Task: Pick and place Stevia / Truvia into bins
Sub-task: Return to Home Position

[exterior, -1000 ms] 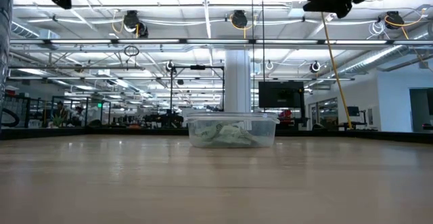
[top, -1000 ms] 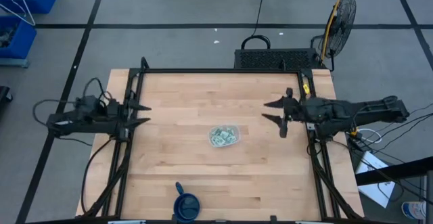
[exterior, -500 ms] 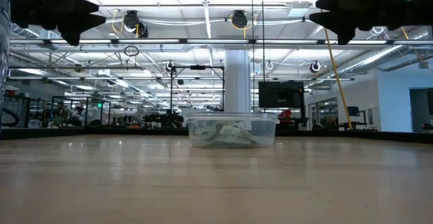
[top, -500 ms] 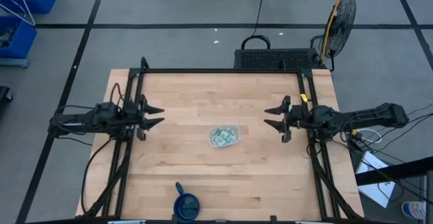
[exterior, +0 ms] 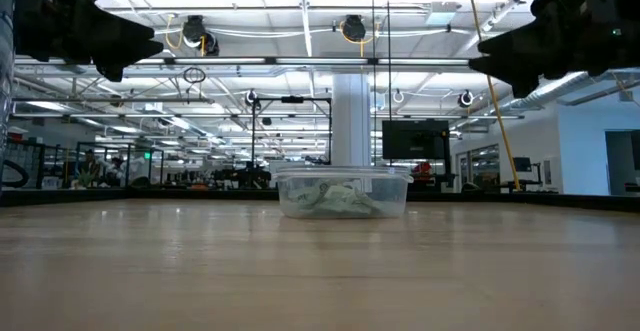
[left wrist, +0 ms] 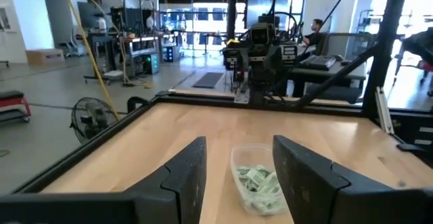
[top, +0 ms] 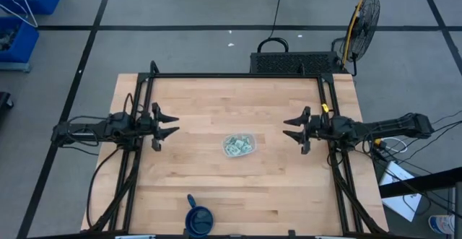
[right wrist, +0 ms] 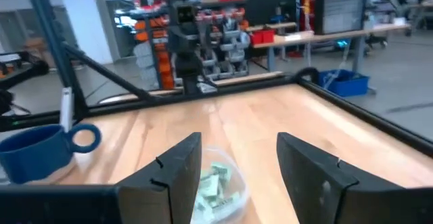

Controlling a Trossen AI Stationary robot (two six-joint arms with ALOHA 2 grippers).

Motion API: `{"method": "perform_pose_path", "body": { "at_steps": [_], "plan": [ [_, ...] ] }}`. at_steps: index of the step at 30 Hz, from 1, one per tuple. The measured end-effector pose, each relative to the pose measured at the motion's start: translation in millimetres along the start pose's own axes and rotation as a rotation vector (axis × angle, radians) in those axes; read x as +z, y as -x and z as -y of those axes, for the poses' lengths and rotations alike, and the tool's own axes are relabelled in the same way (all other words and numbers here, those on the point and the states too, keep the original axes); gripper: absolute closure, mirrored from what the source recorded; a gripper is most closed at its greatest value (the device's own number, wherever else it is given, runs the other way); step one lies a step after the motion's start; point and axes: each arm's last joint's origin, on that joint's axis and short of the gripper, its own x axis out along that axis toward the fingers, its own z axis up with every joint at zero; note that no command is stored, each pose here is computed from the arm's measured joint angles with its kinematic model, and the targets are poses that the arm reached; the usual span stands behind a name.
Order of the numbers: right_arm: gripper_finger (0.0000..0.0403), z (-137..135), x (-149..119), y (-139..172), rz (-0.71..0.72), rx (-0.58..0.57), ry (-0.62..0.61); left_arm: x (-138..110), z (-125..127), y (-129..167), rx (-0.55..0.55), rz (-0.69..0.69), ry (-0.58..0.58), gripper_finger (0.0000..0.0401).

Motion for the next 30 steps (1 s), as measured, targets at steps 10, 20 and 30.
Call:
{"method": "perform_pose_path", "body": {
  "at_steps": [10, 20, 30],
  "plan": [
    [0.0215, 1.1, 0.2, 0.8, 0.004, -0.032, 0.015, -0.2, 1.2, 0.0, -0.041, -0.002, -0.016, 0.0226],
    [0.0215, 1.3, -1.7, 0.8, -0.016, -0.033, 0.001, 0.2, 1.7, -0.1, -0.059, 0.001, -0.019, 0.0226],
    [0.0215, -1.5, 0.6, 6.0, -0.008, 0.089, 0.008, 4.5, 1.6, -0.1, -0.051, 0.046, -0.060, 0.0226]
  ]
}}
